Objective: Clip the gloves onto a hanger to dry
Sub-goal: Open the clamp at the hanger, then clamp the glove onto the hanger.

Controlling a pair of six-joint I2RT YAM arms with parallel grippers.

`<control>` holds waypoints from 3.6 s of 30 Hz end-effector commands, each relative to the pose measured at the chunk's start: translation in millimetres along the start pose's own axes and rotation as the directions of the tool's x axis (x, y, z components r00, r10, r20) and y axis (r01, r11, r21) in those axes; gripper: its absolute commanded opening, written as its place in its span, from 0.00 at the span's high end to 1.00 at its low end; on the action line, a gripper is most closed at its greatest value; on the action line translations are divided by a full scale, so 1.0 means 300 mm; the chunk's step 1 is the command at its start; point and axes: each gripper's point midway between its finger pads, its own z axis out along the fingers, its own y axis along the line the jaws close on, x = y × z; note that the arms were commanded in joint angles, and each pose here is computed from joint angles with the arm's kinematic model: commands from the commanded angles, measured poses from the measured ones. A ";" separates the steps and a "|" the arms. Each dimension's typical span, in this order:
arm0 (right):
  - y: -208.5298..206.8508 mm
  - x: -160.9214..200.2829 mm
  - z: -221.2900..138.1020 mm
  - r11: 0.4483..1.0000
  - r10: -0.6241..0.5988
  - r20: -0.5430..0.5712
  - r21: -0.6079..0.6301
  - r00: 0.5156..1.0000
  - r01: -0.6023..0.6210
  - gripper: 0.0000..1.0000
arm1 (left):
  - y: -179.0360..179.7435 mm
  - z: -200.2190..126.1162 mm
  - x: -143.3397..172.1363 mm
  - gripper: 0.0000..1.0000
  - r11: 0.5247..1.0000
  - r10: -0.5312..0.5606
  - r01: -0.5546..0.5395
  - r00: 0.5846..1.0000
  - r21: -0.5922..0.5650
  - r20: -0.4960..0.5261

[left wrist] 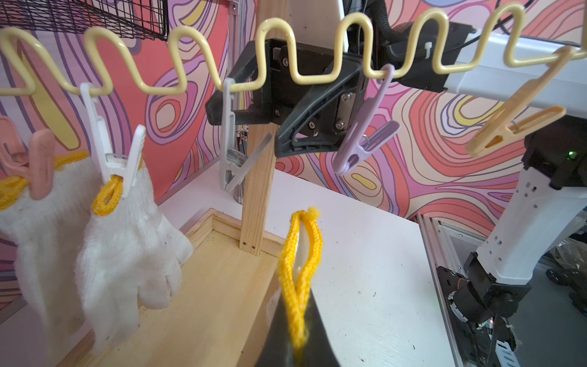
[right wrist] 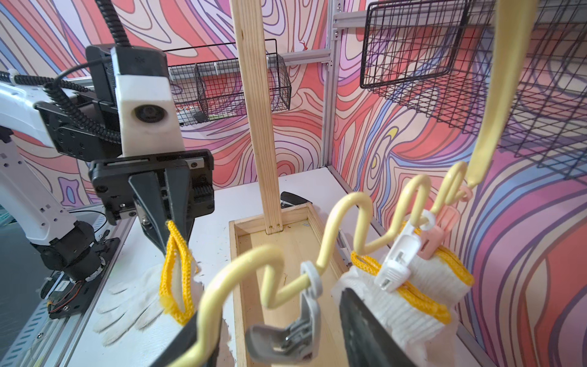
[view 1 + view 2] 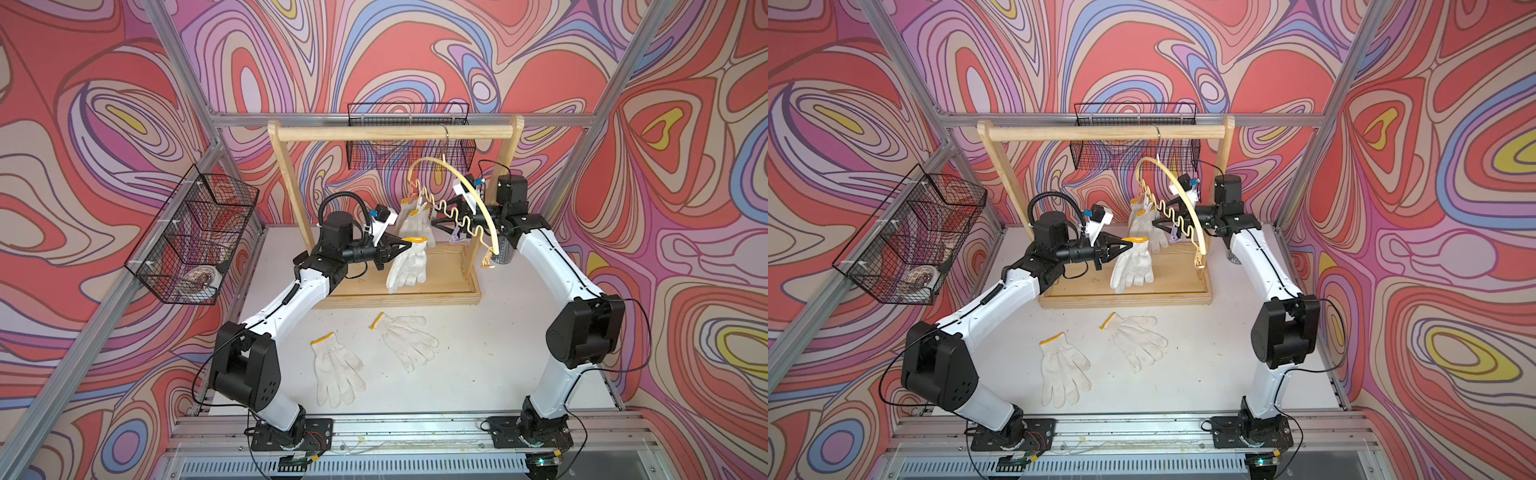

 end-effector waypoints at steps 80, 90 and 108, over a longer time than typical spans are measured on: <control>0.054 -0.111 -0.001 0.992 0.103 0.060 -0.078 0.993 -0.098 1.00 | 0.136 0.097 0.007 1.00 1.000 0.018 -0.019 0.997 -0.011 -0.081; 0.054 -0.117 -0.004 0.993 0.097 0.061 -0.071 0.993 -0.092 1.00 | 0.129 0.109 -0.021 1.00 1.000 -0.015 0.015 0.997 0.008 -0.080; 0.067 -0.127 -0.011 0.995 0.082 0.064 -0.068 0.995 -0.077 1.00 | 0.123 0.157 0.032 1.00 0.998 -0.058 0.058 0.979 -0.006 -0.197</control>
